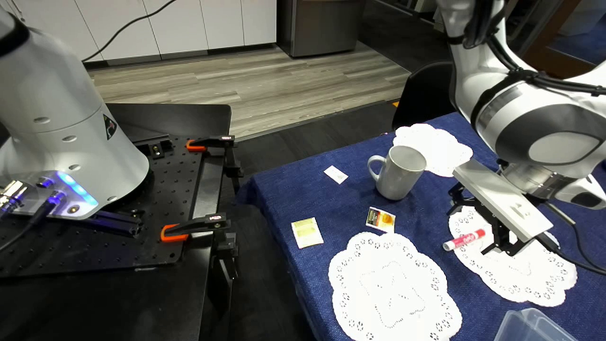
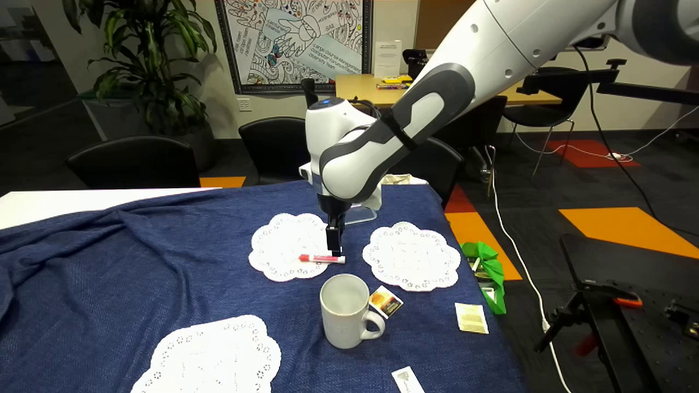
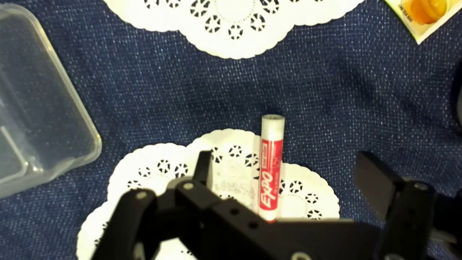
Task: Pick up the marker and put it in the mug.
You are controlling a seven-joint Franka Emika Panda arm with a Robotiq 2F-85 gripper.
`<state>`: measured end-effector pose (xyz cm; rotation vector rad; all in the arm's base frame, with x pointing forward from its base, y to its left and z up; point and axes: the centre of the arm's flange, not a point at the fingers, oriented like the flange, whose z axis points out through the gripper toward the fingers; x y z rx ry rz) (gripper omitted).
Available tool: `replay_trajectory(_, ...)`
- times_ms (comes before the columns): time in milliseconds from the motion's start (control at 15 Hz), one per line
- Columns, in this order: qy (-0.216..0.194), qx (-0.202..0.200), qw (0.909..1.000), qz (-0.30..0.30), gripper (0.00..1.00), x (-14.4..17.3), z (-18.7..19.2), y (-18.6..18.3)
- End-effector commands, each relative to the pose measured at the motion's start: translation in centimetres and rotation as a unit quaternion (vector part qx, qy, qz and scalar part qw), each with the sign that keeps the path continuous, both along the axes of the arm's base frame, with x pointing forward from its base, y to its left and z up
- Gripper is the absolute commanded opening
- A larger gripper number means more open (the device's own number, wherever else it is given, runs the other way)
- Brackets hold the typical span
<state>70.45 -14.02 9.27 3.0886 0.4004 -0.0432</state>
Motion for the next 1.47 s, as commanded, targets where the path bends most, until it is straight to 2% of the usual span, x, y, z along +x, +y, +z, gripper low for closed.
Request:
replay_trajectory(0, 0.015, -0.009, 0.9998, 0.013, 1.00, 2.8, -0.8, 0.2)
replay_trajectory(400, 0.034, -0.016, 0.9991, 0.020, 0.95, 4.5, -1.7, 1.0)
replay_trajectory(1067, 0.065, -0.019, 0.9976, 0.018, 0.99, 5.7, -3.8, 1.0)
replay_trajectory(1200, 0.070, -0.019, 0.9972, 0.018, 0.96, 5.8, -4.1, 1.1)
replay_trajectory(1400, 0.077, -0.020, 0.9967, 0.018, 0.85, 6.0, -4.5, 1.2)
